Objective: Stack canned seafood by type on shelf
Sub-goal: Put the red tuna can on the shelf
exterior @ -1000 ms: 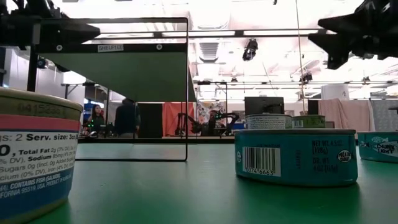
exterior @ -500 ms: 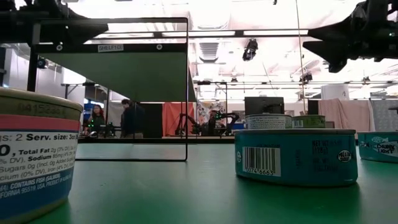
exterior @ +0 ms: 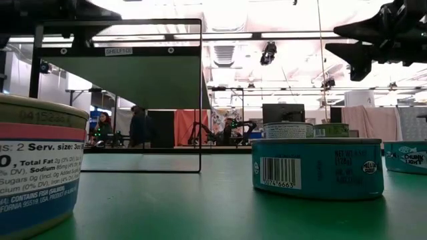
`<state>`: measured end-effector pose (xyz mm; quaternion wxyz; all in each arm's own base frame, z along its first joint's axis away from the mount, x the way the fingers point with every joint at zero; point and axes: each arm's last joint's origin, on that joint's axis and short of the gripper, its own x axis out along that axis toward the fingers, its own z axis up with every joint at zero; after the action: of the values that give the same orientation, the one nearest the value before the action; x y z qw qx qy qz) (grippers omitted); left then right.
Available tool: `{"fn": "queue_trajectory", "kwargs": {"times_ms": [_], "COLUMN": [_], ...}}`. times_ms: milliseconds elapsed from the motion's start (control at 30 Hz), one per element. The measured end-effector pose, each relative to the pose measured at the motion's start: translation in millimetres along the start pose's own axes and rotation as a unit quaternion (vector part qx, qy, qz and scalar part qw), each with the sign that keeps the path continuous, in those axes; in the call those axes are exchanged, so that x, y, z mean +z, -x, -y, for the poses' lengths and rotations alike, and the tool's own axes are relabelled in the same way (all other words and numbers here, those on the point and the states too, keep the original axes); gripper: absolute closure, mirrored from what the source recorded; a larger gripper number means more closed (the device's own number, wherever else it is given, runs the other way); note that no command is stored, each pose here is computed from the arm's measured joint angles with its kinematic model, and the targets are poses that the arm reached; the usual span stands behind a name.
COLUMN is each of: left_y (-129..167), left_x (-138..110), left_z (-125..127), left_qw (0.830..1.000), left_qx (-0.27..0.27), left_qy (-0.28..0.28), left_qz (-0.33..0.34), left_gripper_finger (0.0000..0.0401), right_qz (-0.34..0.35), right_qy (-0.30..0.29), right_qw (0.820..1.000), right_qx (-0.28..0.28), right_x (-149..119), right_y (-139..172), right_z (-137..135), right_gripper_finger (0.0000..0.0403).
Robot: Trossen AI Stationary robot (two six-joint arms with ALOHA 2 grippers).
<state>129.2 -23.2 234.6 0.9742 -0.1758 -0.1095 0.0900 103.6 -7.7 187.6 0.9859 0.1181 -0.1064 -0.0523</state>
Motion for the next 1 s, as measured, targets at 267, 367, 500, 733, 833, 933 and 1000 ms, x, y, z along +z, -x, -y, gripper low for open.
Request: {"fn": "queue_trajectory", "kwargs": {"times_ms": [267,367,500,733,833,933,1000], "left_y": [-19,-22,-21,-16,-14,-12,-11], "left_x": [28,41,53,75,76,70,65], "left_z": [37,46,57,78,81,83,85], "left_qw": [0.995,0.986,0.973,0.945,0.93,0.911,0.896], "left_qx": [0.039,0.057,0.087,0.101,0.125,0.141,0.138], "left_qy": [-0.049,-0.046,-0.048,-0.062,-0.063,-0.062,-0.051], "left_qz": [-0.079,-0.147,-0.209,-0.303,-0.34,-0.383,-0.419], "left_gripper_finger": [0.0401,0.0401,0.0401,0.0401,0.0401,0.0401,0.0401], "right_qz": [-0.005,-0.005,-0.005,-0.004,-0.004,-0.004,-0.004], "right_qy": [0.0,0.0,0.0,0.005,0.006,0.006,0.006], "right_qw": [1.0,1.0,1.0,1.0,1.0,1.0,1.0], "right_qx": [0.0,0.0,0.0,-0.001,-0.002,-0.001,-0.002], "right_x": [-1,-1,-1,-1,-1,-1,-1], "right_y": [0,0,0,0,0,0,0], "right_z": [0,0,0,0,0,0,0], "right_gripper_finger": [0.0211,0.0211,0.0211,0.0211,0.0211,0.0211,0.0211]}}
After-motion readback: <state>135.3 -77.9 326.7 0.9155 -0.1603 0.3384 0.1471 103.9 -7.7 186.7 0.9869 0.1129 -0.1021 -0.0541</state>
